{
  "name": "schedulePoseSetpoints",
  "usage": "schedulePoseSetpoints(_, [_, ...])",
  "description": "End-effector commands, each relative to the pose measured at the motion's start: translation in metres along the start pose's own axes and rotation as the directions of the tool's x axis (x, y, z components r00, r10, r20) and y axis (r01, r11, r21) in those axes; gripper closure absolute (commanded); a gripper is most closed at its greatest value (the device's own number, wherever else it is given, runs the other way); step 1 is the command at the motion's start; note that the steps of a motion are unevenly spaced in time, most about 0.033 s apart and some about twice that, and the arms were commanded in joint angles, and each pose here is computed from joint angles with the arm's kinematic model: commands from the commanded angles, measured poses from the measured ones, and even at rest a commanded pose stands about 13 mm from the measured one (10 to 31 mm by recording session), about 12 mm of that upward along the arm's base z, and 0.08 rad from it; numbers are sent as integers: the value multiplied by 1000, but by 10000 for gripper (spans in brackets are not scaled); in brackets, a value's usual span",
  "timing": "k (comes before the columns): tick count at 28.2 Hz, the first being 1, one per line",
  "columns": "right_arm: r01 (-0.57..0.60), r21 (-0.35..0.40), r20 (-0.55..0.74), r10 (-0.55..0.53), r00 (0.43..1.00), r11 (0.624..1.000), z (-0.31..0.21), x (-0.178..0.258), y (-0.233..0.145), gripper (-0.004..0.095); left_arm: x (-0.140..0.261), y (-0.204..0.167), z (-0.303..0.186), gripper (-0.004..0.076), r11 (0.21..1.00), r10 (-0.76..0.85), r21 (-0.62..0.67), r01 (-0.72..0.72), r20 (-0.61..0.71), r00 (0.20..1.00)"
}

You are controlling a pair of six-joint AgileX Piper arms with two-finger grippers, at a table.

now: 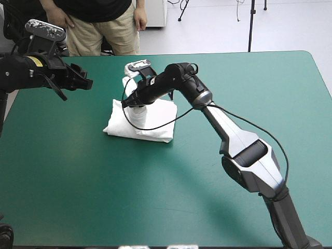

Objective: Fold the cloth

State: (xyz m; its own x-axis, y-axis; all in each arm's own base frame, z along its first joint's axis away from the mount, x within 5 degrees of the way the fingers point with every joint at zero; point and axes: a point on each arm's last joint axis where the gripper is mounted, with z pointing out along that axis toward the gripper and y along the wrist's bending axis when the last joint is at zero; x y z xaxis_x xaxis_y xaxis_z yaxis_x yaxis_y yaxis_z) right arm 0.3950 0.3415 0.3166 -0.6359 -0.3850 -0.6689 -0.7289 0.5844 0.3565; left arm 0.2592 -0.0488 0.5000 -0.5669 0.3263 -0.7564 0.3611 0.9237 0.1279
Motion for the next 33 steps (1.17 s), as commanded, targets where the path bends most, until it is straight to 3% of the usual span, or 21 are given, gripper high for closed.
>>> schedulePoseSetpoints(1, [65, -28, 189, -58, 980, 998, -22, -28, 25, 921, 0, -3, -19, 340, 1000, -14, 13, 14, 21, 1000])
schedulePoseSetpoints(9, [95, -47, 133, -88, 987, 994, 11, -16, 27, 917, 0, -3, -19, 340, 1000, -10, 13, 9, 21, 1000])
schedulePoseSetpoints(11, [136, -63, 129, -127, 983, 989, 13, -14, 33, 865, 0, -3, -19, 340, 1000, -10, 13, 9, 21, 1000])
schedulePoseSetpoints(13, [156, -87, 133, -144, 981, 984, 13, -14, 37, 773, 0, -3, -19, 340, 1000, -10, 13, 9, 21, 1000])
schedulePoseSetpoints(17, [196, -139, 123, -179, 976, 971, 14, -12, 44, 370, 0, -3, -19, 340, 1000, -10, 13, 9, 21, 1000])
schedulePoseSetpoints(19, [201, -153, 116, -184, 976, 968, 10, -12, 47, 229, 0, -3, -19, 340, 1000, -10, 13, 9, 21, 1000])
schedulePoseSetpoints(22, [236, -144, 88, -225, 970, 961, -6, -14, 53, 270, 0, -3, -19, 340, 1000, -8, 9, 8, 20, 1000])
schedulePoseSetpoints(27, [221, -49, 84, -216, 973, 974, -56, -25, 62, 420, 0, -2, -19, 340, 1000, -3, 6, 3, 21, 1000])
schedulePoseSetpoints(30, [215, 22, 140, -216, 966, 976, -97, -34, 64, 426, 0, -2, -19, 340, 1000, -2, 3, 2, 21, 1000])
schedulePoseSetpoints(33, [123, 92, 188, -139, 972, 988, -157, -38, 46, 426, 0, -2, -19, 340, 1000, -2, -4, 2, 19, 1000])
